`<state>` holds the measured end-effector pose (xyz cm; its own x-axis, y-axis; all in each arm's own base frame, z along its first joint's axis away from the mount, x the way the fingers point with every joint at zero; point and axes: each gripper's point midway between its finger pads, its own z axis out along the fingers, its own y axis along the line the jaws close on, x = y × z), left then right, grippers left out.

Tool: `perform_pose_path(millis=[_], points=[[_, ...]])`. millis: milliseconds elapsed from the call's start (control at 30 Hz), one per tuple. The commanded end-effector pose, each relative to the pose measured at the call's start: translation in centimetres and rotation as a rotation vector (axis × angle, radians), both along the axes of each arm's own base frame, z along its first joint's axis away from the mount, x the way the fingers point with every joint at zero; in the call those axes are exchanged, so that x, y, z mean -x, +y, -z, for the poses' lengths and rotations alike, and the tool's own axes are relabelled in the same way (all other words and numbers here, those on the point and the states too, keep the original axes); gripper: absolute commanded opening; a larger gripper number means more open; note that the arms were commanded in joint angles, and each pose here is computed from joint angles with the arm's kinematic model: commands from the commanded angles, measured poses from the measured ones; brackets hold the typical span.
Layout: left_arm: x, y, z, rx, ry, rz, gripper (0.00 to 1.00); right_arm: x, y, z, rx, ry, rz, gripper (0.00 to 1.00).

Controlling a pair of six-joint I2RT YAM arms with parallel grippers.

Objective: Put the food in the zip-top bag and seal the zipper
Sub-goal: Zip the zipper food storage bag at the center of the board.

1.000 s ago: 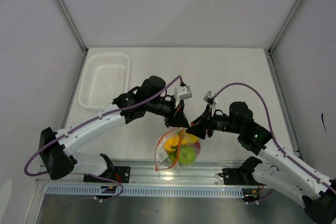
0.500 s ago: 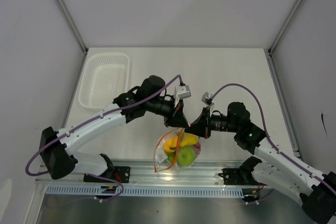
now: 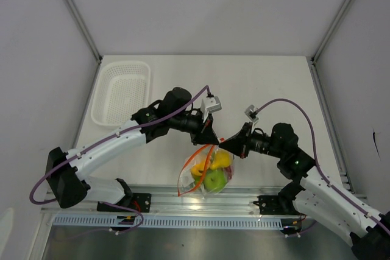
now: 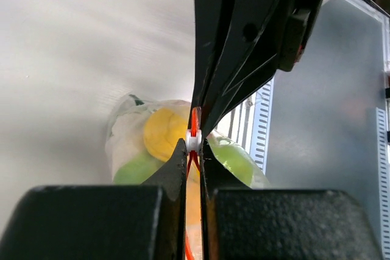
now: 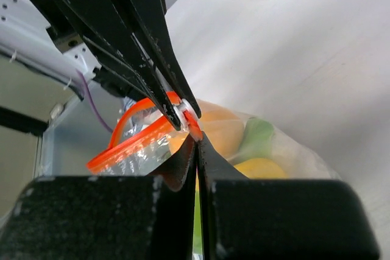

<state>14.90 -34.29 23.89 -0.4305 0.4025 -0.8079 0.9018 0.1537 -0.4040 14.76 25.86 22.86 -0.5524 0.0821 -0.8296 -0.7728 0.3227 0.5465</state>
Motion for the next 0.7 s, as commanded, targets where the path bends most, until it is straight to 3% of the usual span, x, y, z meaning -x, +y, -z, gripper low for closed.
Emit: perform_pose_path(millis=[0,233,433,467,500,533,600,667], points=[[-0.3,1.0,0.9,-0.074,0.028,-0.057,0.01,-2.8,-1.4,-3.6,-0.112,-0.034,0.186,0.00],[0.3,0.9,1.7,-0.123,0.051,-0.074,0.01,-3.4,-2.4,-4.0,-0.138,0.015,0.279,0.00],[1.0,0.3,1.0,-0.082,0.067,-0.029,0.01,0.0,-0.5,-3.3,-0.076,-0.016,0.013,0.00],[1.0,0.1,0.7,-0.076,0.069,-0.021,0.00,0.1,-0.6,-3.4,-0.057,-0.028,0.005,0.04],[1.1,0.1,0.7,-0.077,0.073,-0.017,0.01,0.0,-0.7,-3.4,-0.043,-0.033,0.005,0.15],[1.1,0.0,0.6,-0.074,0.074,-0.013,0.01,-0.2,-0.8,-3.5,-0.031,-0.047,0.020,0.38],[1.0,-0.1,0.2,-0.066,0.073,-0.020,0.00,-0.2,-1.2,-3.1,0.023,-0.047,0.020,0.50],[0.8,-0.3,-0.2,-0.059,0.073,-0.026,0.01,-0.1,-1.4,-3.0,0.043,-0.051,0.020,0.54]])
